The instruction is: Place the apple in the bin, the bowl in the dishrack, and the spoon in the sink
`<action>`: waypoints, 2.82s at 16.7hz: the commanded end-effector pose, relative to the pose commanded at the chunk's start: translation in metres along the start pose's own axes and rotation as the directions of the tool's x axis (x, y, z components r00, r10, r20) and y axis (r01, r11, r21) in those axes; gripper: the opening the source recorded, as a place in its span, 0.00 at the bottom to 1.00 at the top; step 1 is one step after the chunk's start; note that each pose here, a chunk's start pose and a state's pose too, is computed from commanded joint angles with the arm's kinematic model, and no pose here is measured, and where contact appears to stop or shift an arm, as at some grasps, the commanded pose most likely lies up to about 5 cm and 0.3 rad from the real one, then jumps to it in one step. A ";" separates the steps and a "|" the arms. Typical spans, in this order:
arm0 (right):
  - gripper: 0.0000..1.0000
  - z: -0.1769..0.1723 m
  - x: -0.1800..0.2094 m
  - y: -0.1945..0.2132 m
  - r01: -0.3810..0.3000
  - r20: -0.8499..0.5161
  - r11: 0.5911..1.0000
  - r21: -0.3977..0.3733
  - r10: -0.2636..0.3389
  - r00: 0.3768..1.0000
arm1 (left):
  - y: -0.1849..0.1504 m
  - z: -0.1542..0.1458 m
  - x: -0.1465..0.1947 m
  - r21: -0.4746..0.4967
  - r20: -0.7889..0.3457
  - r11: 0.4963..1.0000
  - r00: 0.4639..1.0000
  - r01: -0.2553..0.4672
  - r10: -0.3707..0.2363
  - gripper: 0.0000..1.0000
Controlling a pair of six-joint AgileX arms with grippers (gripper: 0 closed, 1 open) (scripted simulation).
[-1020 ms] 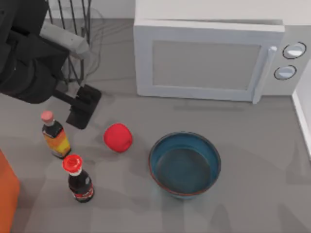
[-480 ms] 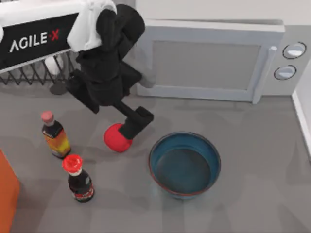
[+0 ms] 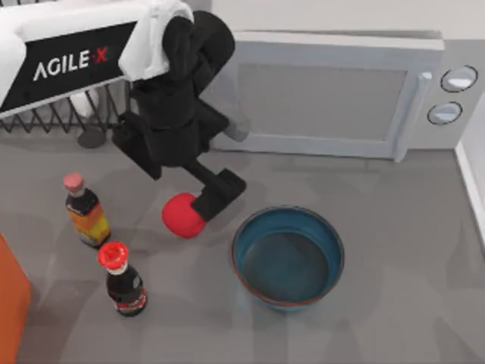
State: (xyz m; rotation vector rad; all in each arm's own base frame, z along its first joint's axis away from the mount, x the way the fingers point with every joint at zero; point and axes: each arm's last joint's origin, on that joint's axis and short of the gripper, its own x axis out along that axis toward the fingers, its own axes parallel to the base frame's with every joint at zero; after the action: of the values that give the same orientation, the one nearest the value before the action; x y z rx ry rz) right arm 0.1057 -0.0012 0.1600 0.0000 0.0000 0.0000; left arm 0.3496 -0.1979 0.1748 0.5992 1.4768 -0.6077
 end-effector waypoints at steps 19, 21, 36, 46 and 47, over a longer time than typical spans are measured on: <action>1.00 0.000 0.000 0.000 0.000 0.000 1.000 0.000 0.000 1.000 | -0.002 0.001 0.069 0.004 0.000 1.000 1.000 0.001 -0.001 0.47; 1.00 0.000 0.000 0.000 0.000 0.000 1.000 0.000 0.000 1.000 | -0.002 0.001 0.069 0.004 0.000 1.000 1.000 0.001 -0.001 0.32; 1.00 0.000 0.000 0.000 0.000 0.000 1.000 0.000 0.000 1.000 | -0.001 0.003 0.056 0.003 0.020 1.000 1.000 -0.002 0.002 0.00; 1.00 0.000 0.000 0.000 0.000 0.000 1.000 0.000 0.000 1.000 | -0.001 0.002 -0.039 0.002 0.015 1.000 1.000 -0.002 0.002 0.00; 1.00 0.000 0.000 0.000 0.000 0.000 1.000 0.000 0.000 1.000 | -0.001 0.002 -0.039 0.002 0.015 1.000 1.000 -0.002 0.002 0.00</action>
State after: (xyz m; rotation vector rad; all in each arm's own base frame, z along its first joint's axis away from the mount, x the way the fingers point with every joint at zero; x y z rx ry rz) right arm 0.1057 -0.0012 0.1600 0.0000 0.0000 0.0000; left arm 0.3499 -0.1999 0.2136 0.5959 1.4613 -0.6110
